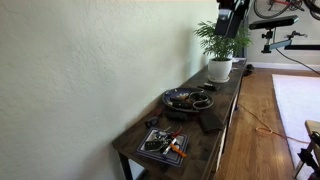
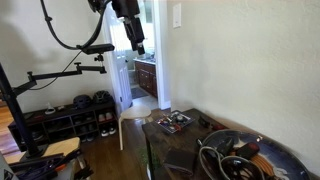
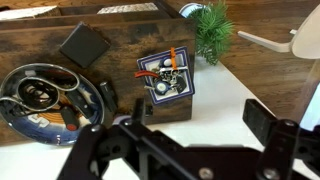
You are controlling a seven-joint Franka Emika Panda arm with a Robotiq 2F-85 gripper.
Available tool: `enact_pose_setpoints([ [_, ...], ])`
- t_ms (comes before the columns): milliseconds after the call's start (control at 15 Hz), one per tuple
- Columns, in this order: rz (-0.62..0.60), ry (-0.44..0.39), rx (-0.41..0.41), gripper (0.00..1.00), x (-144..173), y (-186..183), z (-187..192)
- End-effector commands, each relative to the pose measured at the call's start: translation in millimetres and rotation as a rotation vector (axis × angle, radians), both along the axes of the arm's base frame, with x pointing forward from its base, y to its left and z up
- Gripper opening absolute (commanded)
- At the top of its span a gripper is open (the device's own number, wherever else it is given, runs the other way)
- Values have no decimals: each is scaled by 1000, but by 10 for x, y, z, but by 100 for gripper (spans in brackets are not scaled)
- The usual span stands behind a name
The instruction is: Place the black torch on the tray on the right
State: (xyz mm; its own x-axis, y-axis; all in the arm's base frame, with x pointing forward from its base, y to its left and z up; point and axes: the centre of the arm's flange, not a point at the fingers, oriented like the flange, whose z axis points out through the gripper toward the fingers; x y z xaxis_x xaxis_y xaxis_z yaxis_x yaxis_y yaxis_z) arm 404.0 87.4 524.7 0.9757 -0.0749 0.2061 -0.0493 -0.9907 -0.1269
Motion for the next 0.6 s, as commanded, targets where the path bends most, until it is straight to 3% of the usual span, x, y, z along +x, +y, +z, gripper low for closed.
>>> enact_pose_setpoints([
  [0,-60,26,13,100,256,-210,-276],
  [333,-105,90,-18,100,528,-407,-593],
  [533,-92,108,-9,100,470,-409,-635],
])
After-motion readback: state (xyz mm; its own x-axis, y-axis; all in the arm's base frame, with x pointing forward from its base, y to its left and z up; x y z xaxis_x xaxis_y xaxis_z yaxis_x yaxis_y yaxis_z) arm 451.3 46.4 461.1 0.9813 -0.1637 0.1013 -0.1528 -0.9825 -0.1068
